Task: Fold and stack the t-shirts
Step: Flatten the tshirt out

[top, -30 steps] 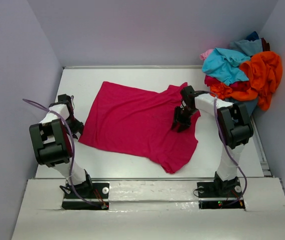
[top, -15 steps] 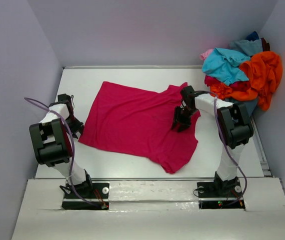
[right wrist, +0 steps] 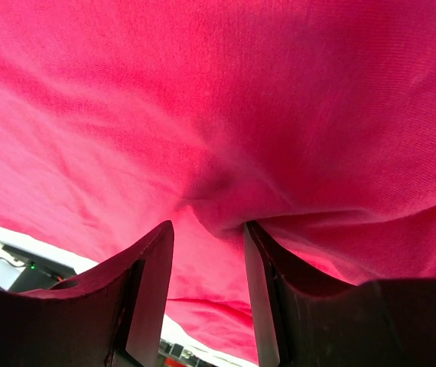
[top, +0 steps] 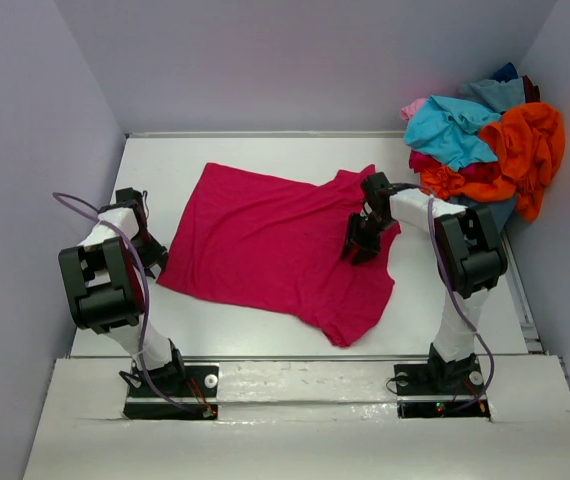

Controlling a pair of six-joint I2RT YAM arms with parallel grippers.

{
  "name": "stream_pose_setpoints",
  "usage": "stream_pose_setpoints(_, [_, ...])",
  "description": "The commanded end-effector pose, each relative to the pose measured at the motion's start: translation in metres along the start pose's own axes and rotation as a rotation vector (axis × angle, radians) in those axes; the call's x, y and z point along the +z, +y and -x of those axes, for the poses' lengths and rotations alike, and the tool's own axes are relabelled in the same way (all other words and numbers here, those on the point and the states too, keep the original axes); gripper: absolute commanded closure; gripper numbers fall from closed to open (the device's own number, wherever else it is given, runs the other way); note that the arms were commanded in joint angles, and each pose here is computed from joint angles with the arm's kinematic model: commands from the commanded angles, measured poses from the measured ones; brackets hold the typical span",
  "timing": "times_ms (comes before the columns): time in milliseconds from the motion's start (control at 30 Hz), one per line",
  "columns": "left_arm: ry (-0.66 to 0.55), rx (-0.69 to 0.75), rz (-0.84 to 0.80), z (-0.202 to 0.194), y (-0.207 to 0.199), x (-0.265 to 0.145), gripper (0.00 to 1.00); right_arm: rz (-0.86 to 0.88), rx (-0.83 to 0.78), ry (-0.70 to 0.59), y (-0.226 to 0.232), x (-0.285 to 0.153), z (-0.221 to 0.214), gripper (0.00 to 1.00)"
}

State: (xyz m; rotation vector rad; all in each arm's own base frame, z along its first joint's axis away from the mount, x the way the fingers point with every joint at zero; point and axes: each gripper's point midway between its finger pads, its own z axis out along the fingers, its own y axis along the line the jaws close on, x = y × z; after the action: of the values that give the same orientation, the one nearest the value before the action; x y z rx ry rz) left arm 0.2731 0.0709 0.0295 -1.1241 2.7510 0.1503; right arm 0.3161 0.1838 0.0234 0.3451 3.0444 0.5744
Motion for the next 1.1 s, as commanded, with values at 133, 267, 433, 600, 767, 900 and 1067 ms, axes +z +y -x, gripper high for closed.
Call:
stream_pose_setpoints(133, [0.002, 0.082, -0.002, -0.011, 0.003, -0.010, 0.56, -0.025, 0.012, -0.013, -0.013, 0.014, -0.004, 0.52])
stream_pose_setpoints(267, [-0.019, 0.134, 0.018, -0.010, 0.001, -0.014, 0.55, -0.025, 0.019, -0.013, -0.014, 0.016, -0.005, 0.52])
stream_pose_setpoints(433, [-0.055, 0.188, 0.039, -0.004, -0.005, -0.020, 0.55, -0.033, 0.019, -0.015, -0.017, 0.018, -0.006, 0.52])
stream_pose_setpoints(600, [-0.024, 0.204, 0.032, -0.009, -0.009, -0.014, 0.55, -0.040, 0.017, -0.018, -0.019, 0.018, -0.007, 0.52])
stream_pose_setpoints(767, [-0.003, 0.200, 0.035, -0.015, -0.008, -0.010, 0.56, -0.042, 0.016, -0.020, -0.020, 0.017, -0.009, 0.52])
stream_pose_setpoints(900, [0.027, 0.195, 0.035, -0.024, -0.006, -0.004, 0.56, -0.043, 0.019, -0.016, -0.023, 0.018, -0.012, 0.52])
stream_pose_setpoints(1067, [0.061, 0.194, 0.023, -0.033, -0.008, 0.004, 0.57, -0.040, 0.018, -0.018, -0.022, 0.018, -0.011, 0.52])
